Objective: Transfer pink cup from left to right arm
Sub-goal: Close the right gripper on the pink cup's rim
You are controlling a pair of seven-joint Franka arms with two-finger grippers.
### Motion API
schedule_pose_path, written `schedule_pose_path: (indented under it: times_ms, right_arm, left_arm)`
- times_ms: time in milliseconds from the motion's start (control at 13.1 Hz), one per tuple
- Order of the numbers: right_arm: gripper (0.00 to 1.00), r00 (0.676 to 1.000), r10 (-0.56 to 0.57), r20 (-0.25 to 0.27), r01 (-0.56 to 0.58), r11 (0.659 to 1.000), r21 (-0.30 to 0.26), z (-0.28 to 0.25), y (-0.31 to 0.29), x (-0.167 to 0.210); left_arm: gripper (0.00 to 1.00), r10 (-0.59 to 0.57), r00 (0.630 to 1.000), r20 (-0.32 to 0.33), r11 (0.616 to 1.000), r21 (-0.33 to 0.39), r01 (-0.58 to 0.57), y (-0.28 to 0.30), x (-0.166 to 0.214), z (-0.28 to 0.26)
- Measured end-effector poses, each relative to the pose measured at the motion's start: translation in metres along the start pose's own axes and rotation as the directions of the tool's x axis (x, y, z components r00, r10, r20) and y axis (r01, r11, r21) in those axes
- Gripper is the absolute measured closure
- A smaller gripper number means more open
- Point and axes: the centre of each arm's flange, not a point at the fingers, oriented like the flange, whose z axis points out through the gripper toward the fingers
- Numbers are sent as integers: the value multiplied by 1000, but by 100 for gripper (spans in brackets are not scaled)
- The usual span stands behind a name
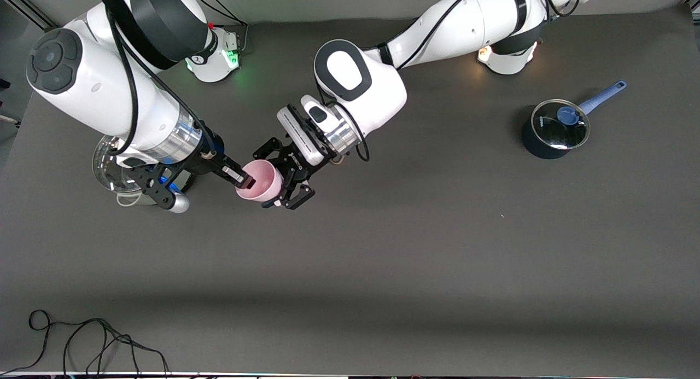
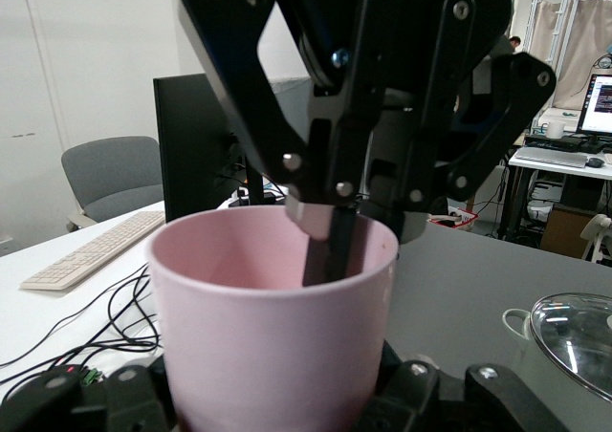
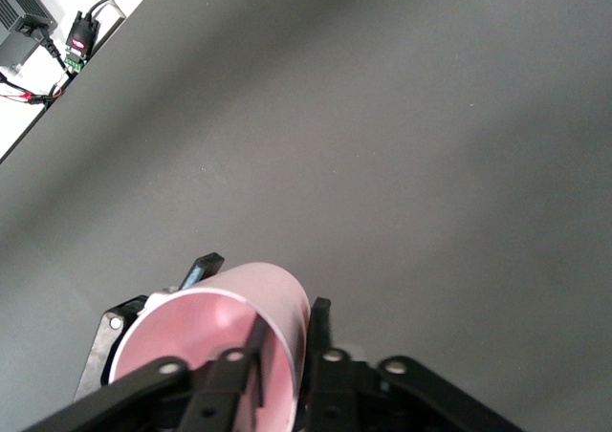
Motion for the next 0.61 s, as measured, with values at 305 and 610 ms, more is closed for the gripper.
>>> schedule_pose_path:
  times_ms: [305, 610]
  right_arm:
    - [95, 1000, -23, -20, 23, 1000, -8, -3, -3, -7]
    - [96, 998, -24, -50, 23, 1000, -11, -7, -2, -4]
  left_arm:
    - [30, 11, 1000, -4, 1000, 9, -11, -5, 1, 0]
    - [1, 33, 999, -6, 999, 17, -33, -8, 2, 0]
